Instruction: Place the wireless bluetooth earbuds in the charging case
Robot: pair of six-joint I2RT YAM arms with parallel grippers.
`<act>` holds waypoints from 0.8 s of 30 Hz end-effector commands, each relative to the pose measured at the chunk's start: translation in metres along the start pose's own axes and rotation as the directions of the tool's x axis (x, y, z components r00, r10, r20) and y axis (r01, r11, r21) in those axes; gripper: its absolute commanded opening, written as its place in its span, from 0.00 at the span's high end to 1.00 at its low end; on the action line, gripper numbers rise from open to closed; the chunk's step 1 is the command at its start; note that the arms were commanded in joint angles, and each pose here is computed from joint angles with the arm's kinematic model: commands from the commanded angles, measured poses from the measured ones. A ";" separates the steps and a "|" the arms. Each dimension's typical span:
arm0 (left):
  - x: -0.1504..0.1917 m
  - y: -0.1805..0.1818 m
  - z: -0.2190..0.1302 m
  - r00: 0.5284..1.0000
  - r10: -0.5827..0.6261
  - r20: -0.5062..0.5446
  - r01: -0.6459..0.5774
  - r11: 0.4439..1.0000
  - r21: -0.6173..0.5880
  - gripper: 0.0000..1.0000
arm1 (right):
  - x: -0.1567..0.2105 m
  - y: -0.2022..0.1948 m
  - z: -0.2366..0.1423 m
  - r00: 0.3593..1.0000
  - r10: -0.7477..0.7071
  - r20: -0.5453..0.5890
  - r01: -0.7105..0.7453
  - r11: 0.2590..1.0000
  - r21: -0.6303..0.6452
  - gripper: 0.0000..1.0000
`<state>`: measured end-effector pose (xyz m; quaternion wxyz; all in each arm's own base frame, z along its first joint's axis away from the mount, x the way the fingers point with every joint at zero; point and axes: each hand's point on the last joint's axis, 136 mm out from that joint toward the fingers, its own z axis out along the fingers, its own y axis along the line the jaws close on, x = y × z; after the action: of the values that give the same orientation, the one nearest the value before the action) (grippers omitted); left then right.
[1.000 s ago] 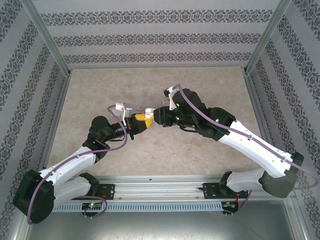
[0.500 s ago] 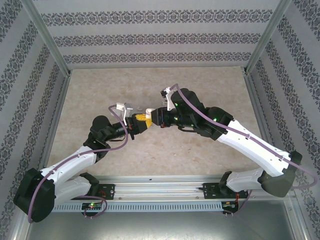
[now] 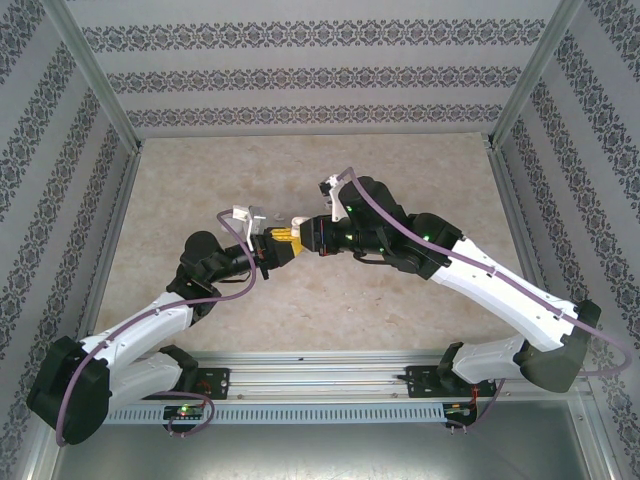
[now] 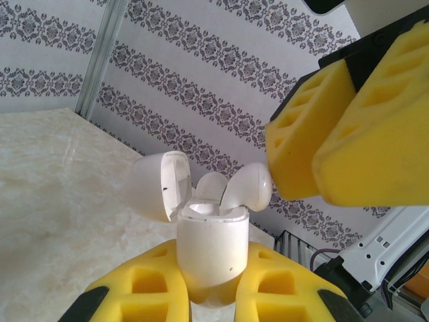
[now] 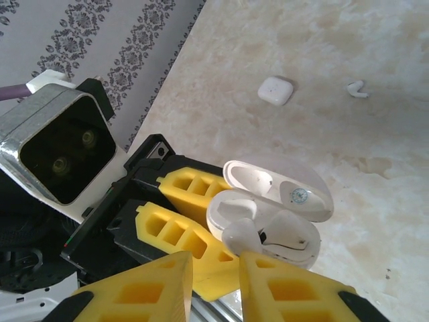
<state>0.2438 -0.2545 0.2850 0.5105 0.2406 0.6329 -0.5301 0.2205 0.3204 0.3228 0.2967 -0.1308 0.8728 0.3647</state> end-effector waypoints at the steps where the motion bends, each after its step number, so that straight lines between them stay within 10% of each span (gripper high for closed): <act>1: -0.016 -0.013 -0.003 0.997 0.051 0.051 -0.053 0.998 0.039 1.00 | -0.012 -0.005 -0.015 0.999 0.008 0.051 -0.009 1.000 0.030 0.74; 24: -0.013 -0.012 -0.004 0.998 0.050 0.045 -0.052 0.998 0.036 1.00 | -0.014 -0.002 0.000 1.000 0.018 0.013 -0.018 1.000 0.012 0.65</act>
<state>0.2432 -0.2541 0.2861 0.5118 0.2408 0.6319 -0.5299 0.2320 0.3157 0.3147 0.2954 -0.1154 0.8827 0.3467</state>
